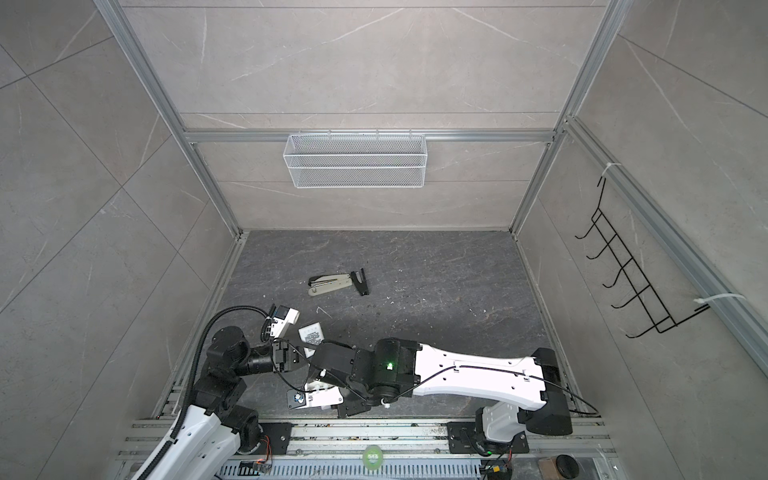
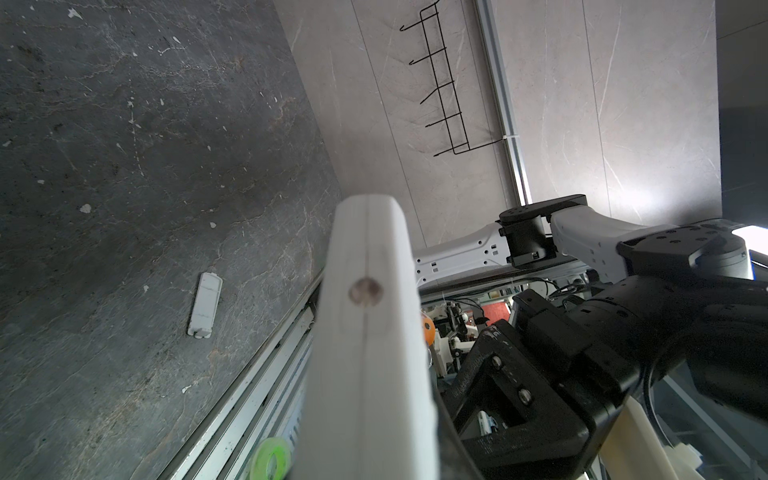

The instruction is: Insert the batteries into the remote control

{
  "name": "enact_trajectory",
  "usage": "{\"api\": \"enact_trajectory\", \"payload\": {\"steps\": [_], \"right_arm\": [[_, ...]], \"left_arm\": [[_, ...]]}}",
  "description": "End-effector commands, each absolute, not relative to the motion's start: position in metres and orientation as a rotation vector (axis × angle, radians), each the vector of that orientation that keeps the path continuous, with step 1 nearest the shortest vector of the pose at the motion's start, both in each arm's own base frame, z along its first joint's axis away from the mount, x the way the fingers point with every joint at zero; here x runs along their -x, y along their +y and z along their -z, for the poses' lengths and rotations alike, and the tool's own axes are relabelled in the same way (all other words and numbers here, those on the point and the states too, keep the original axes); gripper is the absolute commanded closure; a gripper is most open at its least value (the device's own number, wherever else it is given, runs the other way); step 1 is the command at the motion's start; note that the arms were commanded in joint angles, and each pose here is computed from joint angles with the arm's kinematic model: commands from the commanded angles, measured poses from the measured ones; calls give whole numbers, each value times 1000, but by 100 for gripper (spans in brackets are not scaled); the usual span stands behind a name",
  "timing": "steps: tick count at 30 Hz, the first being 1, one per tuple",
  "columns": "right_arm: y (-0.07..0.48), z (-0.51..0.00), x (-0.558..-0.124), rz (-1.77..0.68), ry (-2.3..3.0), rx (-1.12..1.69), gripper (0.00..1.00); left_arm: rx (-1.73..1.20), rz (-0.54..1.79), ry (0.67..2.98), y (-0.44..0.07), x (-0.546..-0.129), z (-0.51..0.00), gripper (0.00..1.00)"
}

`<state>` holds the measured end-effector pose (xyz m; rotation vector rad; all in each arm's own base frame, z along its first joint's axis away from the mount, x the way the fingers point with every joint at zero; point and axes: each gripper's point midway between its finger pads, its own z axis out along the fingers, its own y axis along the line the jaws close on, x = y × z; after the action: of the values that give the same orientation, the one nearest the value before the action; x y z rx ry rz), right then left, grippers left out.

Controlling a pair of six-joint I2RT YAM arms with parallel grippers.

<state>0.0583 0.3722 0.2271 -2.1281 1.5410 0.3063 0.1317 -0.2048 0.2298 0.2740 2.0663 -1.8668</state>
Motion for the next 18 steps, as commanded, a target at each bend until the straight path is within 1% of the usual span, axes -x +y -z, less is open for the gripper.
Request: {"api": "enact_trajectory", "payload": {"steps": [1,18], "right_arm": [[376,-220,-55,-311,1529,2151,76],[381,-209,-65,-246,1534,2128,82]], "left_arm": [[-380,1881,1985,-206,-126,-254,100],[-380,1889,1987,-206,-125,-253,100]]}}
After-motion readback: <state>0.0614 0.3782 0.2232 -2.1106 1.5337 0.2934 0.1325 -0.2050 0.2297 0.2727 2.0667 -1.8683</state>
